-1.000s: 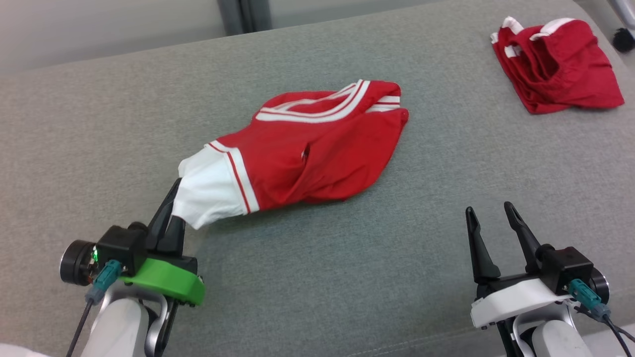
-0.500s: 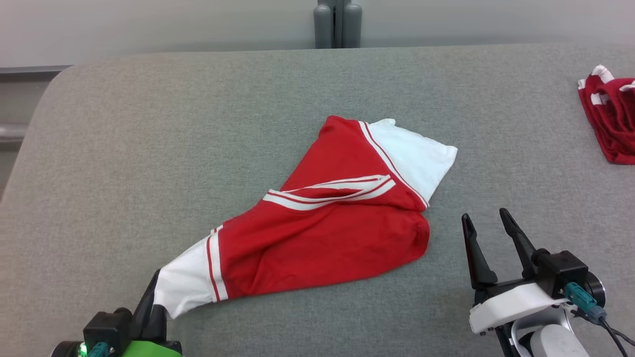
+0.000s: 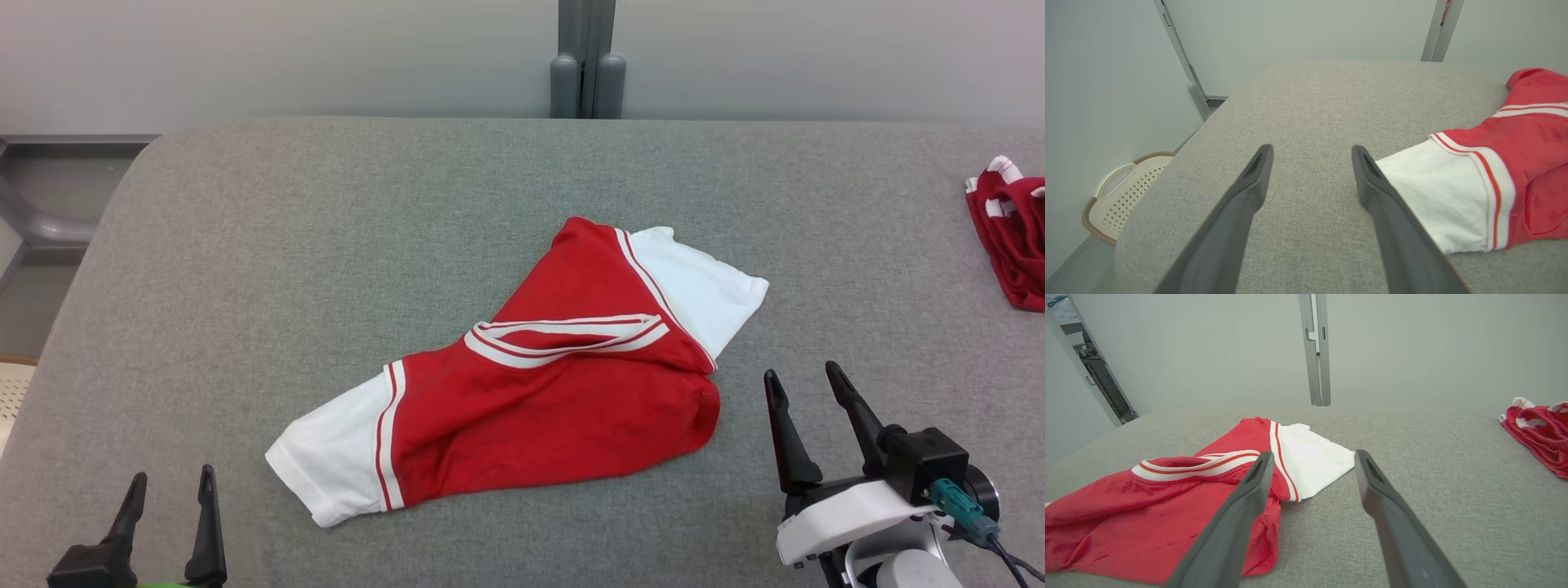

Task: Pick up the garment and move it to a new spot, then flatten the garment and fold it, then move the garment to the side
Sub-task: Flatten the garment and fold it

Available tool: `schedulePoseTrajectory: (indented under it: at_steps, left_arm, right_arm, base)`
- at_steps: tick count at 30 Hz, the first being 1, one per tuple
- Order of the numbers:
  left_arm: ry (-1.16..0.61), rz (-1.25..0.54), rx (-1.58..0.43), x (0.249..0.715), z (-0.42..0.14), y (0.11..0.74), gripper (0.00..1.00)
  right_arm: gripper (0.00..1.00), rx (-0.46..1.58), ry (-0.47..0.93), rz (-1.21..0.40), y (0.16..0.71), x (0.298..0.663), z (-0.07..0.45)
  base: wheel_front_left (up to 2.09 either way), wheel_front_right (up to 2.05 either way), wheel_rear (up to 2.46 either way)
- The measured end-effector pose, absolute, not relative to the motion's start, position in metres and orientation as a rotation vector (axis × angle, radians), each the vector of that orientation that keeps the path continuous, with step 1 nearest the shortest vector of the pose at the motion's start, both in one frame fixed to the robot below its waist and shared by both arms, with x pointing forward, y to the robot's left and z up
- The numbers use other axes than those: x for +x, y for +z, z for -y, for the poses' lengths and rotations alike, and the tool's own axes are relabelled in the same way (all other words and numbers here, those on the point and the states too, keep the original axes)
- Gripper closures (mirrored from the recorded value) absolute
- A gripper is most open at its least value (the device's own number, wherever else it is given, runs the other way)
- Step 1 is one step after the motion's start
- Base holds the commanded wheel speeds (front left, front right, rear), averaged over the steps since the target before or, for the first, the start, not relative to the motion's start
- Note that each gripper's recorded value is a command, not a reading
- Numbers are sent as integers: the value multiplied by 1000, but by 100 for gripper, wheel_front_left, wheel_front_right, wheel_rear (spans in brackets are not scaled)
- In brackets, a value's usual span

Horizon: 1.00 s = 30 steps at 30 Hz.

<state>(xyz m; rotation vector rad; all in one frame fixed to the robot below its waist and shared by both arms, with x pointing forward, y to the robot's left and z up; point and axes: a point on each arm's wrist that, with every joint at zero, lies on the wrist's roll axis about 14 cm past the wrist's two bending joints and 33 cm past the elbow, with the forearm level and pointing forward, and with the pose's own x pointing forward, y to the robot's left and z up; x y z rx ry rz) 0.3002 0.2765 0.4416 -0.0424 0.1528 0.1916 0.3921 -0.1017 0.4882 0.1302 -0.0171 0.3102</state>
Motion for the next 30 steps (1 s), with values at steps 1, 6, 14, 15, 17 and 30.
schedulePoseTrajectory:
  at_steps: [1,6,14,15,17,30]
  left_arm:
    - [198,-139,-42,301,-278,446,0]
    - [196,-48,-43,308,-277,472,0]
    - [128,64,-73,328,-248,503,0]
    - [125,73,-70,330,-247,505,0]
    - [117,83,-72,331,-245,508,0]
    - [-98,156,-52,371,-188,534,0]
  right_arm:
    - [0,130,309,17,488,391,102]
    - [0,127,302,24,491,387,105]
    - [0,122,280,42,497,381,114]
    - [0,123,276,42,497,380,115]
    - [0,124,271,42,497,378,117]
    - [0,120,249,38,495,379,125]
  base:
    - [0,0,0]
    - [0,0,0]
    - [0,0,0]
    - [0,0,0]
    - [0,0,0]
    - [0,0,0]
